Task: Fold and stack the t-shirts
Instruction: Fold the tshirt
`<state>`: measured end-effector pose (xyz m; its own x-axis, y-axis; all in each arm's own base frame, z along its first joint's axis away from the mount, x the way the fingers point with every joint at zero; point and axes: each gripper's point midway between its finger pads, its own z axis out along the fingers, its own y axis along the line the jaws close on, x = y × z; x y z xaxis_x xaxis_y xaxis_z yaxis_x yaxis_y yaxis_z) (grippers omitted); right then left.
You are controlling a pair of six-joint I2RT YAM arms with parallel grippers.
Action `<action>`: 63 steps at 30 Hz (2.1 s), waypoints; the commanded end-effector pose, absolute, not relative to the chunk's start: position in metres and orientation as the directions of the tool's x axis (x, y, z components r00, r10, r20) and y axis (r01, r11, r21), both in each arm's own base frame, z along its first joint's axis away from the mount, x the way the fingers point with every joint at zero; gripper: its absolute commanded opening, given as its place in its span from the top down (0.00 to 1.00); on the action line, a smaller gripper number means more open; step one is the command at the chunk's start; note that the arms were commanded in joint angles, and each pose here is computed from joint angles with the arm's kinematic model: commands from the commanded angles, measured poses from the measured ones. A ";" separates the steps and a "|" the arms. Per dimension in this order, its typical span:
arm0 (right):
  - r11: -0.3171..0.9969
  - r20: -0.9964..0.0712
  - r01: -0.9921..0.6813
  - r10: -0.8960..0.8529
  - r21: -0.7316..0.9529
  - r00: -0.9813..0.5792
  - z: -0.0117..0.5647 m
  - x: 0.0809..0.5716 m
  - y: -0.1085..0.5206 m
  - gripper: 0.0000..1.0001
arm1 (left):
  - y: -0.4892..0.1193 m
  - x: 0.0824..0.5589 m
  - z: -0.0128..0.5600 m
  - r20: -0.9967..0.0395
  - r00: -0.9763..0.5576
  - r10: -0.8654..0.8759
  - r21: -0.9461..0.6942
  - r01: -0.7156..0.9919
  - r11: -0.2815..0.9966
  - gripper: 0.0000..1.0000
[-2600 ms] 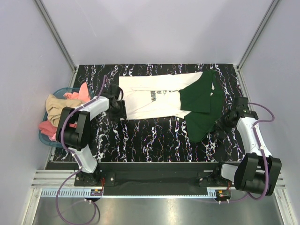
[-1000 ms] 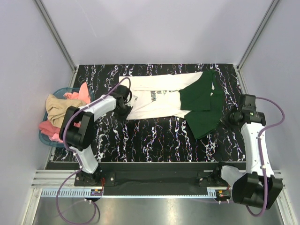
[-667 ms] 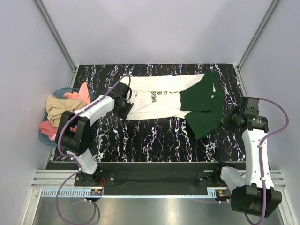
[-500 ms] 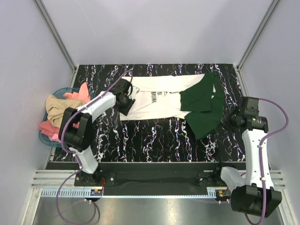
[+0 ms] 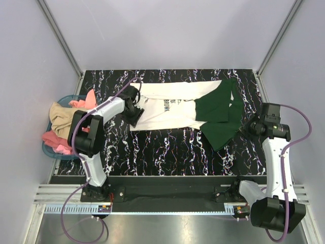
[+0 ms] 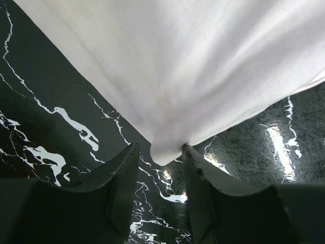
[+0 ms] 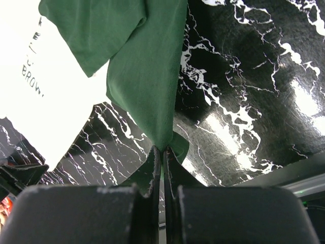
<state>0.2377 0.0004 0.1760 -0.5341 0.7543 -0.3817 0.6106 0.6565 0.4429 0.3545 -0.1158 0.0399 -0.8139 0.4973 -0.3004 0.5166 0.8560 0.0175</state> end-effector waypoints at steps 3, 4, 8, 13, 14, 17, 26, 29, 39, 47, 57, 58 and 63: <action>0.681 -0.447 0.563 0.732 0.469 -0.513 0.198 0.248 -0.003 1.00 | -0.124 0.356 0.038 -0.316 -0.805 0.502 -0.034 0.538 0.842 0.57; 0.681 -0.447 0.567 0.732 0.463 -0.514 0.197 0.248 -0.004 1.00 | -0.124 0.354 0.037 -0.310 -0.807 0.503 -0.034 0.538 0.842 0.57; 0.683 -0.441 0.580 0.730 0.444 -0.522 0.194 0.249 -0.006 1.00 | -0.128 0.348 0.042 -0.325 -0.803 0.500 -0.064 0.546 0.835 0.75; 0.689 -0.456 0.615 0.721 0.385 -0.522 0.193 0.240 -0.015 1.00 | -0.128 0.329 0.043 -0.300 -0.820 0.488 -0.091 0.534 0.841 1.00; 0.686 -0.458 0.621 0.722 0.379 -0.518 0.194 0.238 -0.017 1.00 | -0.127 0.326 0.044 -0.292 -0.828 0.478 -0.092 0.522 0.848 1.00; 0.673 -0.469 0.631 0.732 0.385 -0.495 0.202 0.231 -0.018 1.00 | -0.126 0.311 0.043 -0.259 -0.848 0.463 -0.082 0.497 0.864 1.00; 0.653 -0.474 0.641 0.749 0.404 -0.464 0.214 0.202 -0.012 1.00 | -0.150 0.249 0.050 -0.240 -0.854 0.462 -0.139 0.502 0.854 1.00; 0.654 -0.490 0.643 0.744 0.398 -0.454 0.213 0.192 -0.013 1.00 | -0.154 0.234 0.061 -0.243 -0.853 0.462 -0.134 0.502 0.855 1.00; 0.704 -0.537 0.587 0.699 0.400 -0.473 0.224 0.241 -0.022 1.00 | -0.158 0.262 0.074 -0.279 -0.876 0.394 -0.088 0.432 0.898 1.00; 0.735 -0.560 0.610 0.651 0.297 -0.512 0.228 0.295 -0.048 1.00 | -0.136 0.305 0.083 -0.301 -0.905 0.300 -0.089 0.340 0.936 1.00; 0.772 -0.544 0.568 0.618 0.285 -0.567 0.226 0.362 -0.057 1.00 | -0.129 0.344 0.086 -0.296 -0.916 0.270 -0.107 0.312 0.944 1.00; 0.780 -0.527 0.560 0.613 0.281 -0.589 0.219 0.369 -0.056 1.00 | -0.128 0.350 0.088 -0.303 -0.917 0.259 -0.109 0.303 0.947 1.00; 0.792 -0.546 0.544 0.595 0.276 -0.590 0.226 0.394 -0.062 1.00 | -0.118 0.361 0.082 -0.287 -0.930 0.232 -0.098 0.269 0.958 1.00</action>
